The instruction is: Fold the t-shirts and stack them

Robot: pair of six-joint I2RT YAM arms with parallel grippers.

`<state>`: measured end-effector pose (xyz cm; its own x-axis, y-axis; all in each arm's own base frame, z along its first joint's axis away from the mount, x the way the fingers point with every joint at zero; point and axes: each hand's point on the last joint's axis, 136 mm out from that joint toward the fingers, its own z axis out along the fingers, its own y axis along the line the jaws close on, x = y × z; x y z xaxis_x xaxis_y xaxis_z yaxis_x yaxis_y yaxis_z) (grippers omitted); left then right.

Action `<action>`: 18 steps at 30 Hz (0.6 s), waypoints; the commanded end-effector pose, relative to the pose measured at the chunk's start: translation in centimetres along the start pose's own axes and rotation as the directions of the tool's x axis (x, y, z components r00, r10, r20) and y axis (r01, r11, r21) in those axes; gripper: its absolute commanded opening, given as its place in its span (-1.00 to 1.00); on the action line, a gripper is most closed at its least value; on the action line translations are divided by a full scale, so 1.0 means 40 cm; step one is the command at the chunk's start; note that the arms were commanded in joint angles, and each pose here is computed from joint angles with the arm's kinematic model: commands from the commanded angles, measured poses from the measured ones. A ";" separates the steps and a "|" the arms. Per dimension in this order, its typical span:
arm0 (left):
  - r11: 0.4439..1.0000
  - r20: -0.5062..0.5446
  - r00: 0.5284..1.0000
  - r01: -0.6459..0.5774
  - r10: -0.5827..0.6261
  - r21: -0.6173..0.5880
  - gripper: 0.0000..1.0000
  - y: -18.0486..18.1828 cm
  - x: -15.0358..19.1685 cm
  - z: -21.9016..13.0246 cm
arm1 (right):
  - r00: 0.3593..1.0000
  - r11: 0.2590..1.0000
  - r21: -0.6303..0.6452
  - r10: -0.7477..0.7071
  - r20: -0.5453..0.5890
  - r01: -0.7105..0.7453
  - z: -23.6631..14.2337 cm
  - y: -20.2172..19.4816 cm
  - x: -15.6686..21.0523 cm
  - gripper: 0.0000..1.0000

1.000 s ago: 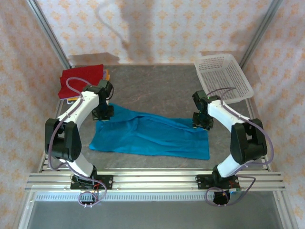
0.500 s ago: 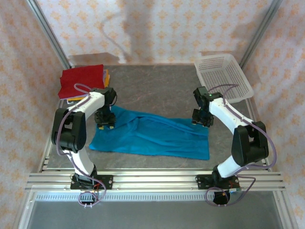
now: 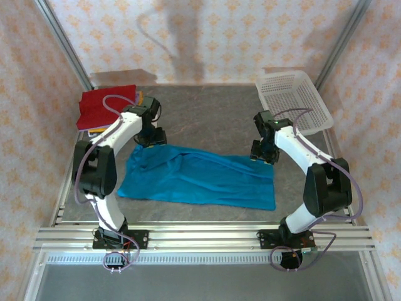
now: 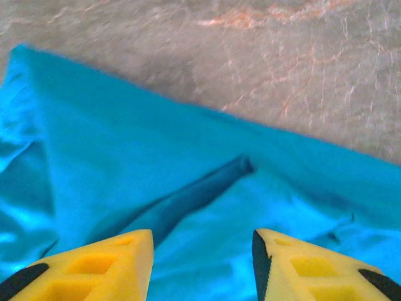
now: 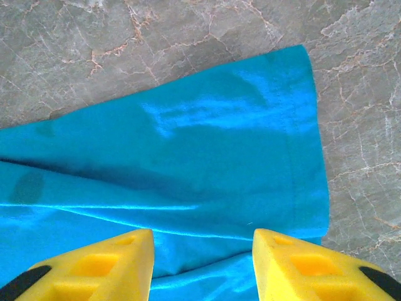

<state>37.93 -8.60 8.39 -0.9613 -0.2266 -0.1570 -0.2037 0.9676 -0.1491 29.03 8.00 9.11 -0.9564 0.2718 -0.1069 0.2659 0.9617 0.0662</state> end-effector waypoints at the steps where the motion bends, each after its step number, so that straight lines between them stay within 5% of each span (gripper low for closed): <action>1: 0.999 0.013 1.000 -0.004 0.003 0.051 -0.06 -0.049 -0.043 0.038 | 1.000 1.000 0.007 0.000 0.002 0.000 -0.016 0.003 -0.010 -0.09; 6: 1.000 -0.025 0.999 -0.021 0.022 0.020 -0.16 -0.054 -0.062 0.085 | 1.000 1.000 0.008 -0.003 0.007 0.003 -0.024 0.004 -0.013 -0.09; 18: 0.998 -0.044 0.998 -0.043 0.045 0.045 -0.95 -0.070 0.001 0.063 | 1.000 1.000 0.001 -0.004 0.008 0.004 -0.022 0.004 -0.009 -0.09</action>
<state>39.81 -11.43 4.59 -0.9780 -0.1866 -0.0934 -0.1680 0.9696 -0.1778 29.54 8.13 9.56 -0.9552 0.2718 -0.1174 0.2648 0.9616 0.0721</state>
